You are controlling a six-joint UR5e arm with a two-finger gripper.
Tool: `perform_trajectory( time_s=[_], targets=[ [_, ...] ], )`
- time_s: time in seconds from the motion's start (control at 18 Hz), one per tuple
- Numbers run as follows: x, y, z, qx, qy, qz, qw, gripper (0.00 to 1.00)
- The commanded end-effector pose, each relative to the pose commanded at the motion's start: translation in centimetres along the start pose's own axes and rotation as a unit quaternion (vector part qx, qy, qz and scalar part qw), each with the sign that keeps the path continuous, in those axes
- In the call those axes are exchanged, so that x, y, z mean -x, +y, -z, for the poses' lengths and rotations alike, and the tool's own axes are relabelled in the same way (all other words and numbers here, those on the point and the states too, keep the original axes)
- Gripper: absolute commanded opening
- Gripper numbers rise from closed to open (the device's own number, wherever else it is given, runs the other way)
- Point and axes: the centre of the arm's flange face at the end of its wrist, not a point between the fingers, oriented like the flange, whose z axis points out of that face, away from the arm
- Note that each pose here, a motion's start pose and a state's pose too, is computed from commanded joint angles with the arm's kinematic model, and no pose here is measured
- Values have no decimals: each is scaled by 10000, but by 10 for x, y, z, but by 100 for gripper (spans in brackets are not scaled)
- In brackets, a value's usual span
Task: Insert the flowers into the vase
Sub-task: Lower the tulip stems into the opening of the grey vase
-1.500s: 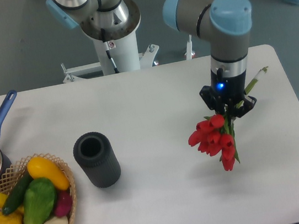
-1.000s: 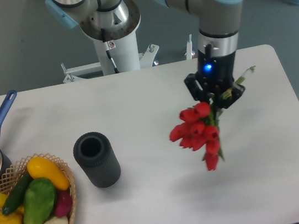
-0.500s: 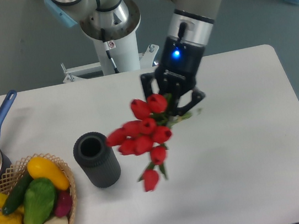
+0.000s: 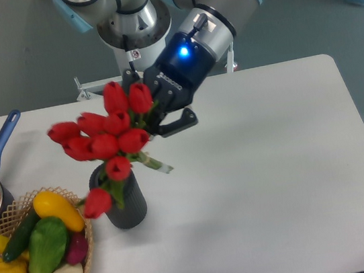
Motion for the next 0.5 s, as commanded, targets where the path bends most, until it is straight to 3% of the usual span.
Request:
perform_trajectory(
  time_s=[0.5],
  targets=[
    [-3,34,-19,-304,418,368,9980,0]
  ],
)
